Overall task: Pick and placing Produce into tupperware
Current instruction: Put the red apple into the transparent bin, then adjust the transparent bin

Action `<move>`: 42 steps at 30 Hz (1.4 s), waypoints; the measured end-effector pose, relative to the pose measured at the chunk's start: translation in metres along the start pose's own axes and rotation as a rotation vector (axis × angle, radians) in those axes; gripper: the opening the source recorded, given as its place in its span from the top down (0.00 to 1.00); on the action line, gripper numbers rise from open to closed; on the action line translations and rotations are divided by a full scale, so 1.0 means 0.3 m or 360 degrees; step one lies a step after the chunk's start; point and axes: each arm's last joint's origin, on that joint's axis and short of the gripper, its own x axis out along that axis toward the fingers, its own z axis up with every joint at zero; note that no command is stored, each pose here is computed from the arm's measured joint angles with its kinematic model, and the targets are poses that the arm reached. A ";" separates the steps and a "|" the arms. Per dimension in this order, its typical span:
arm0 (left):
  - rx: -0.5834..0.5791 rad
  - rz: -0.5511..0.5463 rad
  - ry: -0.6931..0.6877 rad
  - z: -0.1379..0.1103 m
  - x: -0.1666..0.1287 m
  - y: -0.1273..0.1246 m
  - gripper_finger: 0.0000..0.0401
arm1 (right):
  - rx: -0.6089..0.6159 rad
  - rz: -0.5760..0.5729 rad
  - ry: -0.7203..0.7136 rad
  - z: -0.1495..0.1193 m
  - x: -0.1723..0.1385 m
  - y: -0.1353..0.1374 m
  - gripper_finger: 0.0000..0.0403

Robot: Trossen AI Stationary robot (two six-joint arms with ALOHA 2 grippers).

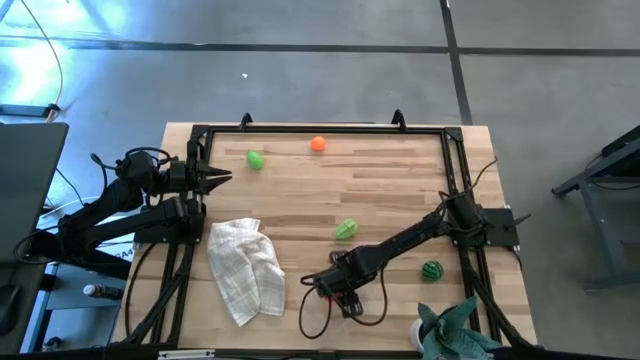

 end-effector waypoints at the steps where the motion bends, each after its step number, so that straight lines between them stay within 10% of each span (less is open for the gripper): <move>1: 0.0000 0.0000 -0.0001 0.000 0.000 0.000 0.91 | 0.0009 -0.0013 -0.0003 0.000 0.000 -0.001 0.45; 42: 0.0000 0.0000 0.0000 0.000 0.000 0.000 0.91 | 0.0068 -0.0119 0.0028 -0.032 -0.145 -0.001 0.38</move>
